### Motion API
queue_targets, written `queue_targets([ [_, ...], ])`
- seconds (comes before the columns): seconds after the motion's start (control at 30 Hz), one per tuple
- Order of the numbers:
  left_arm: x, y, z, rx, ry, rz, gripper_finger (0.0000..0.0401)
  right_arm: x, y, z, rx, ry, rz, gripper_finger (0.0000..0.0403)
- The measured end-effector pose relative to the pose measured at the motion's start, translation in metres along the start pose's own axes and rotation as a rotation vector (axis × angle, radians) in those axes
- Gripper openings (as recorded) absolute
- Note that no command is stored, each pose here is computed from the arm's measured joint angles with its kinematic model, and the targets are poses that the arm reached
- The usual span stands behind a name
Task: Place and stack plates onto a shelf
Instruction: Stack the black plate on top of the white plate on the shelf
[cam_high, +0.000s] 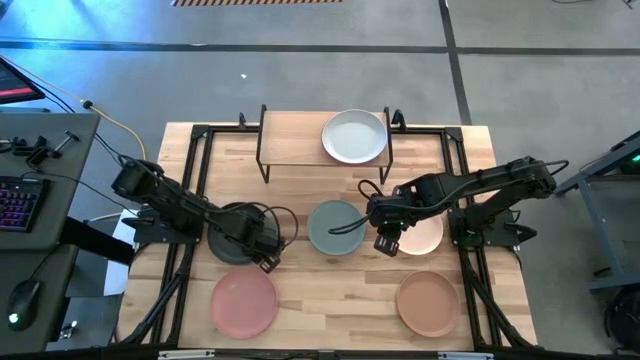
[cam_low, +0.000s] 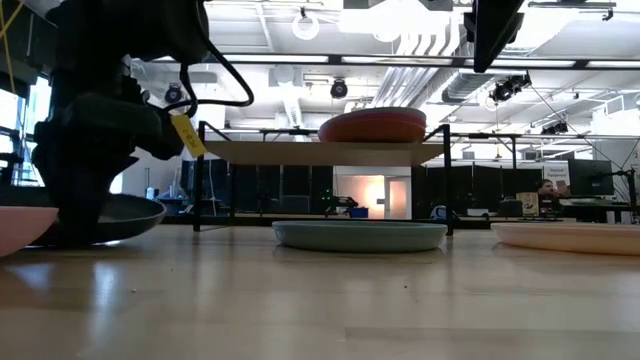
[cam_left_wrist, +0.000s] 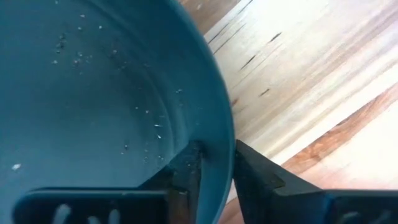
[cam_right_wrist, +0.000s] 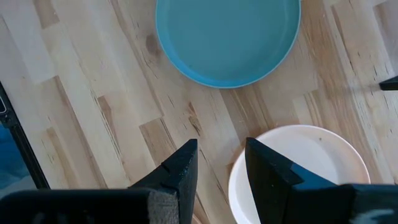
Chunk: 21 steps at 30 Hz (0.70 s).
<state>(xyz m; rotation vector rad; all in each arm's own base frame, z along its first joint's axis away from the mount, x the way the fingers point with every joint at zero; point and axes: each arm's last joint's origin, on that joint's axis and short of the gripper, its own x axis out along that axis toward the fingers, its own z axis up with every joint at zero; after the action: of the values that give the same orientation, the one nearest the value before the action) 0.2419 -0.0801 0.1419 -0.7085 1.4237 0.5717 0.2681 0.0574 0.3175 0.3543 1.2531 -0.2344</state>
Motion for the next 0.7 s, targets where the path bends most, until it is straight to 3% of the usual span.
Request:
queue_targets([
  [0.23,-0.004,0.003,-0.002,0.046,0.02,0.024,0.001,0.0,0.0,0.0,0.0,-0.003,0.0,0.0113],
  [0.4,-0.019,0.002,-0.002,0.126,0.051,0.106,0.0003,0.0,0.0,0.001,0.004,-0.012,0.004,0.0113],
  [0.7,-0.07,-0.018,0.003,0.254,-0.015,0.156,0.0,0.0,-0.008,0.008,0.041,-0.024,-0.002,0.0113],
])
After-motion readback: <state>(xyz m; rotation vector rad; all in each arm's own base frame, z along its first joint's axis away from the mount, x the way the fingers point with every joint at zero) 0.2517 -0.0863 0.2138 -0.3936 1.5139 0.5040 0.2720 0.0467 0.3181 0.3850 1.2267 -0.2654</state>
